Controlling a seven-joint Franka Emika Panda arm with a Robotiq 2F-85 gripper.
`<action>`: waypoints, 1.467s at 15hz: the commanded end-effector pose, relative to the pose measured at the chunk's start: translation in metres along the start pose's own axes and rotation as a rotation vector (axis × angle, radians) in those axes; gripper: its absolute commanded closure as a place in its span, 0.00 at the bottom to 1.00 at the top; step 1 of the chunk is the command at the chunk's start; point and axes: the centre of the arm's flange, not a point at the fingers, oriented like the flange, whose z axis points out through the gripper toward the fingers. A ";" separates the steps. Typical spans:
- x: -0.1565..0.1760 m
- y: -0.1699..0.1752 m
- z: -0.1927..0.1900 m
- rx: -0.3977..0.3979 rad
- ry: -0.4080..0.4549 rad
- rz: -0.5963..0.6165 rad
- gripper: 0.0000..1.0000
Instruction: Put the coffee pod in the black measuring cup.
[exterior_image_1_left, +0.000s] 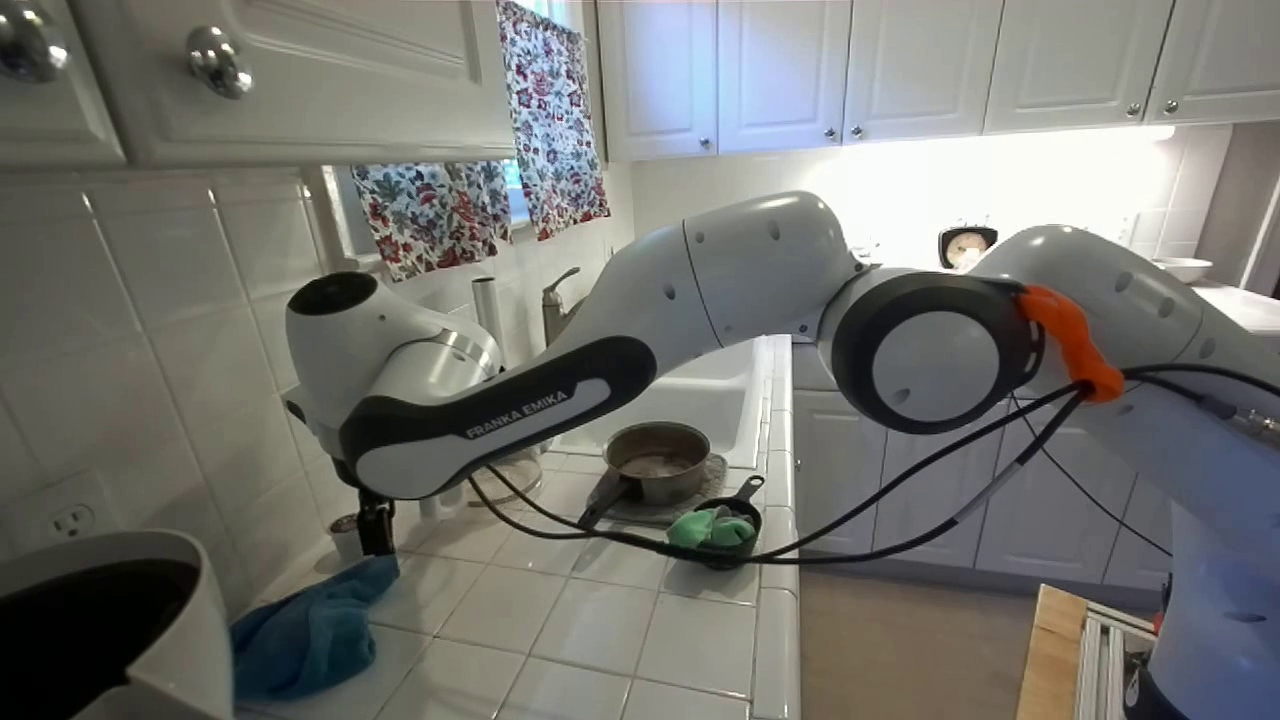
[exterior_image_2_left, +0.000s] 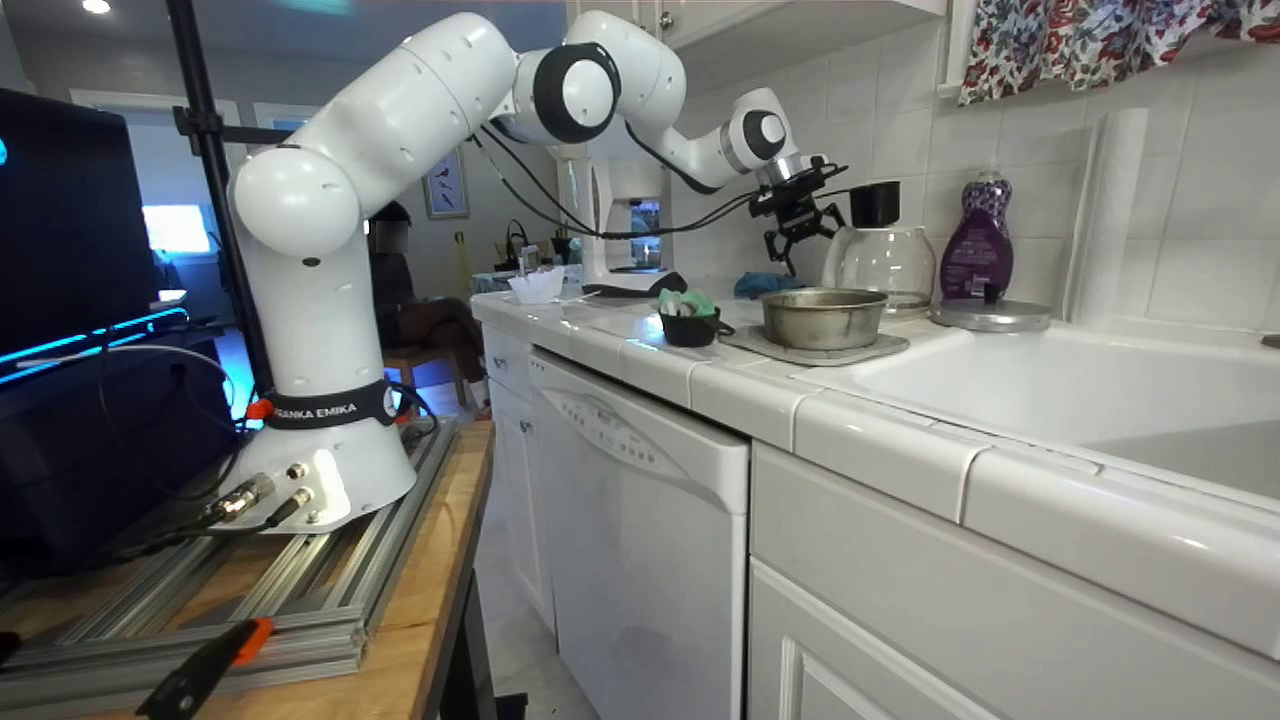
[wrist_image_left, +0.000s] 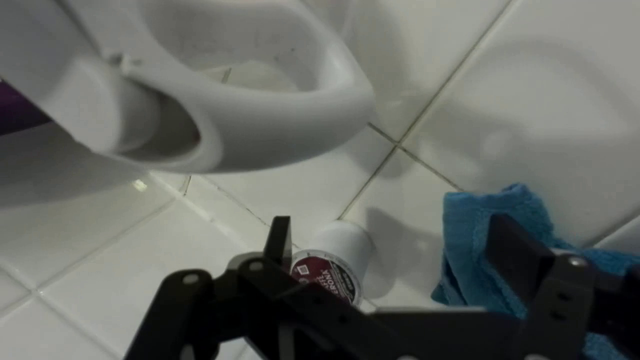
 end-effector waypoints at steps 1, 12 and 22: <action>0.030 -0.010 0.007 -0.045 0.065 0.121 0.00; 0.043 0.017 0.040 -0.114 0.153 0.477 0.00; 0.055 0.020 0.059 -0.097 0.233 0.527 0.29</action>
